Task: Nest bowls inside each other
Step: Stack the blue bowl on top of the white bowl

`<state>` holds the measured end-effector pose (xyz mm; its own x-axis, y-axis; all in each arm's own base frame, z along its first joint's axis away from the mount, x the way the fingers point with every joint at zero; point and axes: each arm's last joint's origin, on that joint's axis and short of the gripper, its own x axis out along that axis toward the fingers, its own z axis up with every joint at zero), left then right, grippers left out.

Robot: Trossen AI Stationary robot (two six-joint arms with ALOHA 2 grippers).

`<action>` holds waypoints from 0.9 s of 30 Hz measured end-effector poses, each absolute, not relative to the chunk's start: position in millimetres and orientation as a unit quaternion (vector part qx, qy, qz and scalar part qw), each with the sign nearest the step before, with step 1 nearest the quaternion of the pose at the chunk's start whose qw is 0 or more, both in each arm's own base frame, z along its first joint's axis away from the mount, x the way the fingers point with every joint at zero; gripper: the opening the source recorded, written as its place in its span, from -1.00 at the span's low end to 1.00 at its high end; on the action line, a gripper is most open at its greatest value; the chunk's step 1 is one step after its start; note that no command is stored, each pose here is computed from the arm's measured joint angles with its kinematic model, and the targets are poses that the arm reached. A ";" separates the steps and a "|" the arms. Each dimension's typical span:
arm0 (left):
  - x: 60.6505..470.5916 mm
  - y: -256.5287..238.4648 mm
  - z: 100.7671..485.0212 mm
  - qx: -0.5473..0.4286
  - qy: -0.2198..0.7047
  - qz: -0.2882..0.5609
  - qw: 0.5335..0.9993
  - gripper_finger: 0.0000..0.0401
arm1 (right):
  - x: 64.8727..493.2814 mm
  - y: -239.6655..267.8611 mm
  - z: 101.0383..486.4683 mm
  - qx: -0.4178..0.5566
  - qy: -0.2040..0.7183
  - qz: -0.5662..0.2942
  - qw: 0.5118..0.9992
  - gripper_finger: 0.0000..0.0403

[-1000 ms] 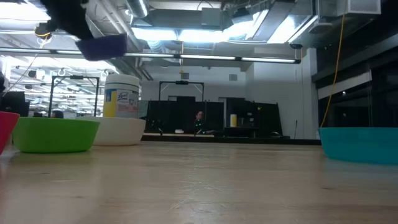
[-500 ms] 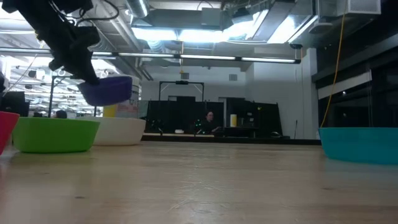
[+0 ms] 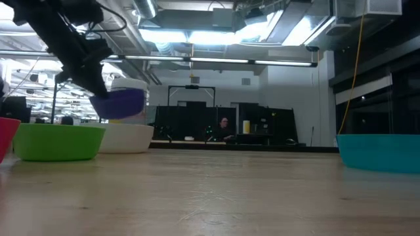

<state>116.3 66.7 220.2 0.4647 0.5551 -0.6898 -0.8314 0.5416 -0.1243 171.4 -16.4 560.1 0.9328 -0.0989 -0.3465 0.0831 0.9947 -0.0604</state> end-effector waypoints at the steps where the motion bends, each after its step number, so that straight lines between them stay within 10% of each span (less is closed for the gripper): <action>1: 117.8 68.7 219.0 -0.233 0.303 0.420 0.823 -0.99 | 171.6 -15.7 560.1 -0.023 0.177 -0.045 0.983 -0.39; 27: 127.4 94.6 196.6 -0.274 0.370 0.422 0.781 -0.99 | 155.3 -13.0 563.9 -0.024 0.167 -0.044 0.985 -0.41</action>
